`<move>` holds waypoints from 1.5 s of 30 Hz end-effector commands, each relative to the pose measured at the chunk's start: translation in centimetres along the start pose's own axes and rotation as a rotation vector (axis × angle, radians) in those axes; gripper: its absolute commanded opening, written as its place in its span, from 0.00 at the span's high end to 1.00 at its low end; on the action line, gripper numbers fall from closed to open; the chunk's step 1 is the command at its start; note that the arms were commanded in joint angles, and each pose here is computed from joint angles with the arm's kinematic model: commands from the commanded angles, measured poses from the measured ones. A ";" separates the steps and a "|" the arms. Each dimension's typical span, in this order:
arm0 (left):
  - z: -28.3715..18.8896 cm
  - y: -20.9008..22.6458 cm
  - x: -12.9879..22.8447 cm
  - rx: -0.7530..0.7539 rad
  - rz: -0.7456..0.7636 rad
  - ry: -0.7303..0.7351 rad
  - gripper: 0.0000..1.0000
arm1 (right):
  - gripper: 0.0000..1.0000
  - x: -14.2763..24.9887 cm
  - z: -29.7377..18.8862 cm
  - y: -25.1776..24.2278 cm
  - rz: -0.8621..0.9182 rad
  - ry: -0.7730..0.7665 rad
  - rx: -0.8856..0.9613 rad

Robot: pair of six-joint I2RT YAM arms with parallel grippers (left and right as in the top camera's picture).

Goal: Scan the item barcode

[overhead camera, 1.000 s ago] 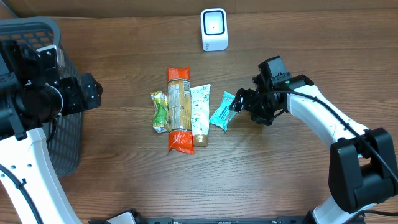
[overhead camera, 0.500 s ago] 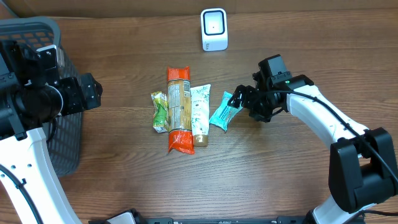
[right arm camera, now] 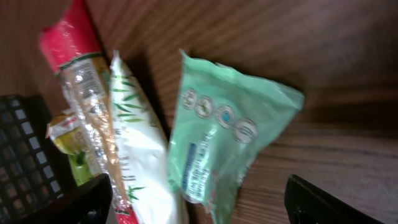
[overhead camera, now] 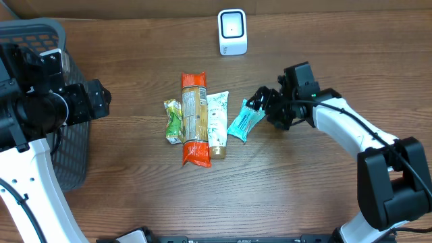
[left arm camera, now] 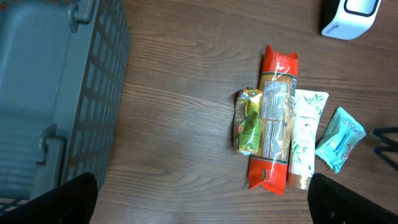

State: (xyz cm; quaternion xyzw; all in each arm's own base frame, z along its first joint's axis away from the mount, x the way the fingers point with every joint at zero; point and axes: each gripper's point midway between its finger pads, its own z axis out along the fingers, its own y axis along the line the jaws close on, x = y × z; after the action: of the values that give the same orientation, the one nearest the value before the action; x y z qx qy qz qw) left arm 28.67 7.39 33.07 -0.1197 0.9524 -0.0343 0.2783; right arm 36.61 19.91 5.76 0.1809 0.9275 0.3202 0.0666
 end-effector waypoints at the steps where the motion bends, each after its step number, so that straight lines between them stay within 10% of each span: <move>1: 0.0 -0.1 -0.2 0.010 0.016 -0.003 0.00 | 0.11 0.5 0.4 -1.1 0.098 -0.003 0.007; 45: 0.0 -0.1 -0.1 0.010 0.017 -0.002 0.00 | 0.10 0.9 2.0 -3.6 0.197 -0.138 0.154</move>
State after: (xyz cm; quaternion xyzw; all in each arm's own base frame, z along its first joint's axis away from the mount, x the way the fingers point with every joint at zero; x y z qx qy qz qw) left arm 28.66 7.38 33.07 -0.1197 0.9524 -0.0345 0.2781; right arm 35.48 18.85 2.02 0.2979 0.9189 0.2452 0.0822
